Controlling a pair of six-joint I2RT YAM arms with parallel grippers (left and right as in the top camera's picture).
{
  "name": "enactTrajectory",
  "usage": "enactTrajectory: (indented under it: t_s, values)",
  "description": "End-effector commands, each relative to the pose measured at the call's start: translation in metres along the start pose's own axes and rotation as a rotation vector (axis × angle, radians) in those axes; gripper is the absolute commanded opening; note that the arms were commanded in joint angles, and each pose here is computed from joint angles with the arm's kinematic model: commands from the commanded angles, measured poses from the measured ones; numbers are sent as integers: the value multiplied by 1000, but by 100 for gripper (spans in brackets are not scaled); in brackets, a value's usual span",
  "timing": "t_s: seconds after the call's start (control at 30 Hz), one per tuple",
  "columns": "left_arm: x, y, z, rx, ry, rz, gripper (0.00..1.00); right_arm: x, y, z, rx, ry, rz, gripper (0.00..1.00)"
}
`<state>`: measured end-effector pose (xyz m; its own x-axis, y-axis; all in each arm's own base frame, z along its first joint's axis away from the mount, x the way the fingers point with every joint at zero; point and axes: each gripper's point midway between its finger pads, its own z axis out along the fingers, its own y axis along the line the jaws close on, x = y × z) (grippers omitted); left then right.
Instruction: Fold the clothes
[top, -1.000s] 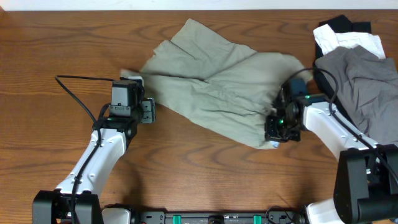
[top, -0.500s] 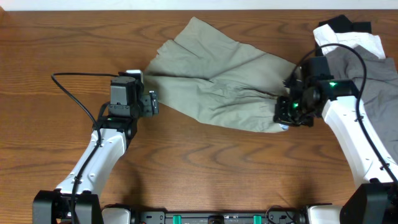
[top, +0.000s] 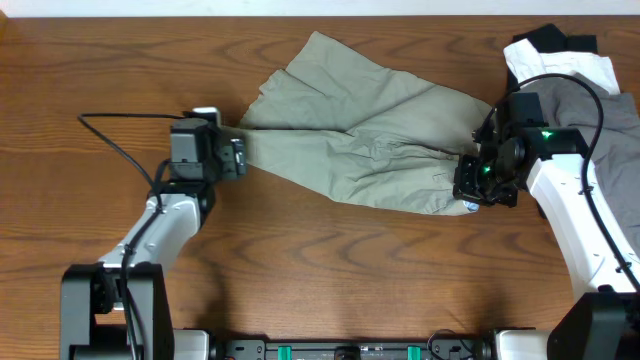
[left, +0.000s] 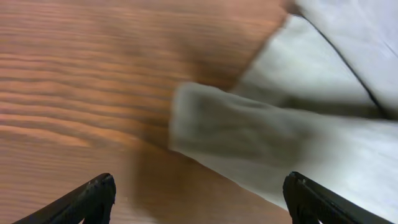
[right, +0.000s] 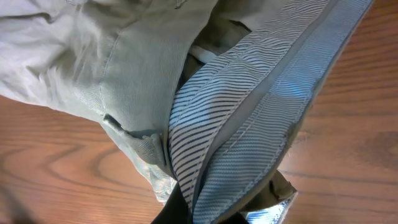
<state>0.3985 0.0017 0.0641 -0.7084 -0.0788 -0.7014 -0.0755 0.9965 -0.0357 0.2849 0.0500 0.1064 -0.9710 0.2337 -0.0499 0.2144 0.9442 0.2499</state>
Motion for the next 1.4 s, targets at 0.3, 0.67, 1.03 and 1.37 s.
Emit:
enactTrajectory:
  t_s: [0.3,0.67,1.03,1.37]
  values:
    - [15,-20,28,223,37,6,89,-2,-5,-2,16,-9,21,3]
    - [15,-41,31,347,24,6,6,-3,-4,-2,15,-14,20,3]
    - [-49,-21,-46,214,-164,18,6,-6,-8,-2,18,-22,30,3]
    - [-4,-8,-1,183,-3,9,79,-6,-8,-2,17,-24,26,3]
